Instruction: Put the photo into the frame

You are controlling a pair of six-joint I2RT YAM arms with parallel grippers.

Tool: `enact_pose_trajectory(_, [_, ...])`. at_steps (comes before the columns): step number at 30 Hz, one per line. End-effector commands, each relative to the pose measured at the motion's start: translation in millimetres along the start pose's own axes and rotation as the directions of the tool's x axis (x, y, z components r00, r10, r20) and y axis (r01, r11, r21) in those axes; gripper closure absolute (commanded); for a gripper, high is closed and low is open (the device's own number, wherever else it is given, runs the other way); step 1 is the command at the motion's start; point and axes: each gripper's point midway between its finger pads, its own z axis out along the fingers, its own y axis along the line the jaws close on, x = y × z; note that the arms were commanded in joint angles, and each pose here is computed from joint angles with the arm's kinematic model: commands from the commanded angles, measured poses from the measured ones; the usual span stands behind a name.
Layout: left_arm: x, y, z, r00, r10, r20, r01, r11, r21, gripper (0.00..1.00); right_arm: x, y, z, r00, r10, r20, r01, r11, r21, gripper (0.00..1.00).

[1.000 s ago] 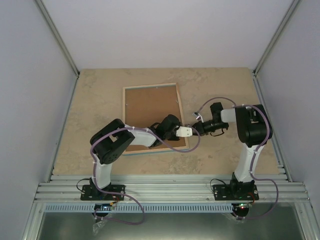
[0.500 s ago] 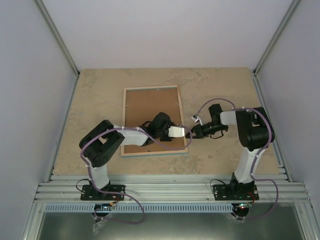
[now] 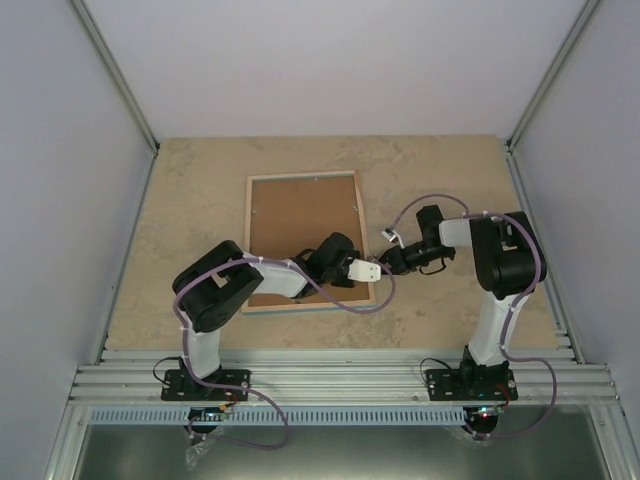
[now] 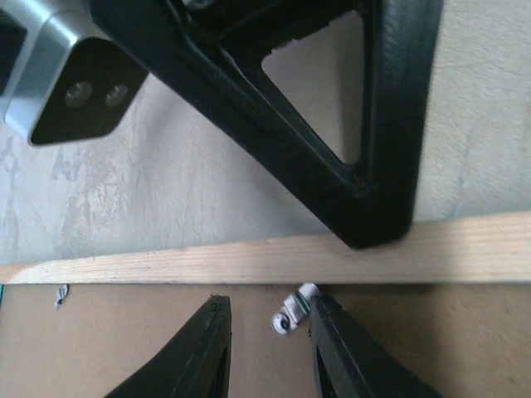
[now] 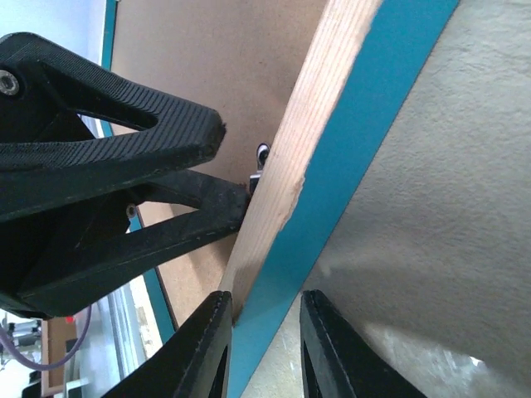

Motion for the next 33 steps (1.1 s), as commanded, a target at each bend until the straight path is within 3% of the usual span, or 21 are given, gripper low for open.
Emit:
enact_pose_trajectory(1, [29.8,-30.3,15.8,0.993,0.031,-0.112,-0.022,0.997,0.077,0.71,20.6,-17.6,15.9,0.996,0.026,-0.083,-0.021,0.998,0.054,0.75])
enact_pose_trajectory(10, [38.6,-28.9,28.5,0.984,0.06,-0.168,-0.051,0.997,0.061,0.76,40.1,-25.5,27.6,0.989,0.032,-0.147,-0.014,0.993,0.118,0.79])
enact_pose_trajectory(15, [1.7,-1.7,7.4,0.994,-0.11,-0.024,0.112,0.991,0.068,0.69,41.1,-26.4,29.3,0.987,0.033,-0.158,-0.014,0.993,0.121,0.81])
enact_pose_trajectory(20, [-20.6,41.2,-29.7,0.939,-0.329,0.099,0.318,0.942,0.108,0.62,39.8,-26.7,28.3,0.987,0.025,-0.158,-0.005,0.992,0.124,0.83])
enact_pose_trajectory(26, [11.3,91.0,-25.2,0.879,-0.471,0.071,0.465,0.881,0.092,0.62,15.2,-14.0,10.7,0.997,-0.05,-0.063,0.057,0.993,0.106,0.78])
enact_pose_trajectory(33, [45.4,125.0,16.5,0.905,-0.424,0.028,0.423,0.905,0.039,0.65,-50.7,6.6,-14.4,0.982,-0.174,0.08,0.164,0.98,0.113,0.7])
